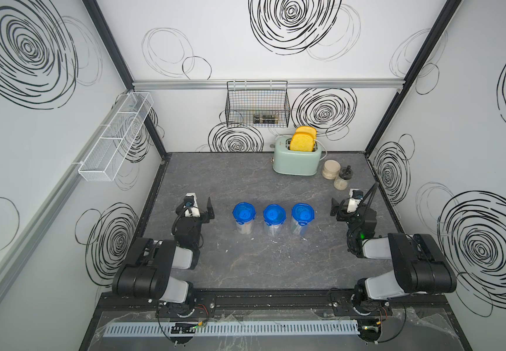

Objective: Take out toiletry kits
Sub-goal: Move the container to the center of the board.

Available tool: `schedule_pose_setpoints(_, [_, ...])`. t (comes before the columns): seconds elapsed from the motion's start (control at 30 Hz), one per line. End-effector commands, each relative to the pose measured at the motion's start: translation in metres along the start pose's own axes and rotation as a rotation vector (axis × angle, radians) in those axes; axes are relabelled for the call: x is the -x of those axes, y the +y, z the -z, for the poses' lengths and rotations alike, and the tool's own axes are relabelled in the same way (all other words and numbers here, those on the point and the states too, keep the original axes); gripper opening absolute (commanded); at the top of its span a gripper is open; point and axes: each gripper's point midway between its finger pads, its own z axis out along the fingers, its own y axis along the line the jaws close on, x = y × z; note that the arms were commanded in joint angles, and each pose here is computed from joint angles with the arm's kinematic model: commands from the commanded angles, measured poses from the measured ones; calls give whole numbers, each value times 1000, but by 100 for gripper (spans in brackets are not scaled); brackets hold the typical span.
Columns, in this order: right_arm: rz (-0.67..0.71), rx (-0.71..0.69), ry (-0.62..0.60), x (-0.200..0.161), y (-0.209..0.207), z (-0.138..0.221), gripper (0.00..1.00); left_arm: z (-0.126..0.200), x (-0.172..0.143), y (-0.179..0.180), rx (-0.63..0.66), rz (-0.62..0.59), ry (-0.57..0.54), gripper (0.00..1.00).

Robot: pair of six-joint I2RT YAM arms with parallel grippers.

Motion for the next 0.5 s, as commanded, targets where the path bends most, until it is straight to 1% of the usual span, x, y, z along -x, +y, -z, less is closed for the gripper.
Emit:
schedule_pose_setpoints(0.0, [36,8,-24,21,6,-7,98,15,39,13,103,24,-142,96])
schedule_pose_setpoints(0.07, [39,-10,-3,31,7,-9,98,16,46,6,92,-3,-142,96])
schedule_pose_setpoints(0.13, [40,-27,-10,41,7,-6,98,20,55,4,120,-17,-150,96])
schedule_pose_setpoints(0.17, [38,-28,-23,48,7,-2,98,24,62,4,130,-3,-166,96])
schedule_pose_setpoints(0.3, [-1,-54,-124,86,2,20,98,40,97,1,115,112,-259,96])
schedule_pose_setpoints(0.37, [-24,-16,-171,109,7,30,98,40,113,-2,104,210,-253,96])
schedule_pose_setpoints(0.4, [-51,3,-182,118,9,34,98,38,120,-7,76,239,-234,96])
schedule_pose_setpoints(0.47, [-133,32,-184,133,11,40,98,35,141,-24,-15,257,-202,96])
